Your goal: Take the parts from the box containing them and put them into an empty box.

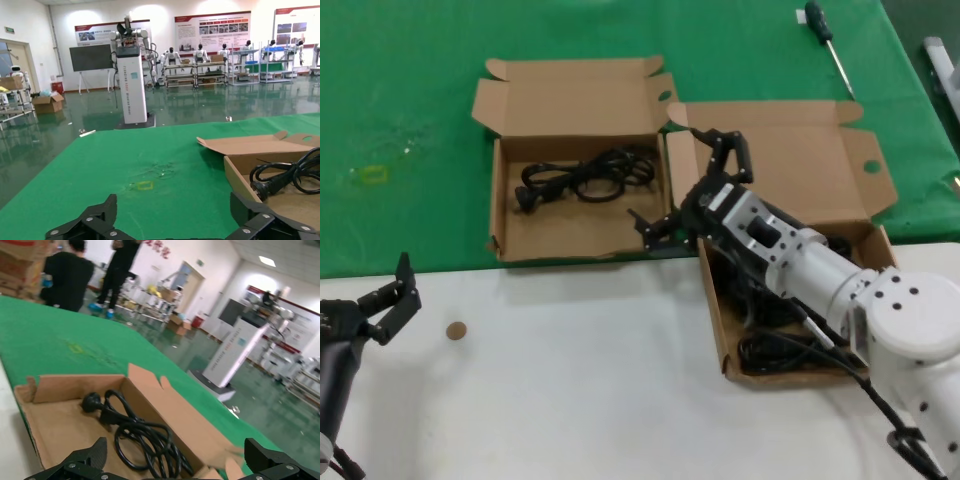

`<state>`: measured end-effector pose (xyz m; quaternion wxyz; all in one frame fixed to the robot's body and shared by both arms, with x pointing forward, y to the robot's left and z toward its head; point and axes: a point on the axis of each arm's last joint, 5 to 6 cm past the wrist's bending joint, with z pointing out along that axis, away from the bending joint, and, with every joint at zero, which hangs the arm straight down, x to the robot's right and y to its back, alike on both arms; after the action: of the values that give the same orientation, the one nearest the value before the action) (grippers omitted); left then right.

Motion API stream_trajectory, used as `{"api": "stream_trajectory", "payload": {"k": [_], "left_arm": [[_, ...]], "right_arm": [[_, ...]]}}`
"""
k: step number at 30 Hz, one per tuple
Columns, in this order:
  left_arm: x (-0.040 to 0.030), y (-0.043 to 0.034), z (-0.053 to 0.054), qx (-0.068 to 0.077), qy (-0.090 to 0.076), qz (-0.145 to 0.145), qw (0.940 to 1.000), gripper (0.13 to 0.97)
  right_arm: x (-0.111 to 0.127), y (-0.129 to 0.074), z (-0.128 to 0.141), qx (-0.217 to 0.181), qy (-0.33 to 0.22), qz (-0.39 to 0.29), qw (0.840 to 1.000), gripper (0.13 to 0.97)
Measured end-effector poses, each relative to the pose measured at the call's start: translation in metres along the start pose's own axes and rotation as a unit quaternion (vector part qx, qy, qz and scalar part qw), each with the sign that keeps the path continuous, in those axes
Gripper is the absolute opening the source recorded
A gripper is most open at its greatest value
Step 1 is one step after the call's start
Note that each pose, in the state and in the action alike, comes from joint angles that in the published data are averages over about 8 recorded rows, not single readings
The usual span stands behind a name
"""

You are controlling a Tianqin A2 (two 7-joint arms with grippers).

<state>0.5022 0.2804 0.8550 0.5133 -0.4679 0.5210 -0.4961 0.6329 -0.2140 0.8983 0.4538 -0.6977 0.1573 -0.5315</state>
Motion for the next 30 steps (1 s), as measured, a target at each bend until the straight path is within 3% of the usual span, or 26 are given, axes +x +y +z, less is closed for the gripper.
{"api": "stream_trajectory", "payload": {"k": [8, 17, 30], "left_arm": [[0.0, 0.0, 0.0, 0.0, 0.0, 0.0, 1.0, 0.837], [0.0, 0.0, 0.0, 0.0, 0.0, 0.0, 1.0, 0.937], [0.0, 0.0, 0.0, 0.0, 0.0, 0.0, 1.0, 0.966]], "right_arm": [[-0.008, 0.011, -0.025, -0.013, 0.042, 0.063, 0.997, 0.966], [-0.015, 0.022, -0.056, -0.027, 0.09, 0.129, 0.987, 0.966], [-0.023, 0.033, -0.102, -0.046, 0.16, 0.216, 0.962, 0.966]]}}
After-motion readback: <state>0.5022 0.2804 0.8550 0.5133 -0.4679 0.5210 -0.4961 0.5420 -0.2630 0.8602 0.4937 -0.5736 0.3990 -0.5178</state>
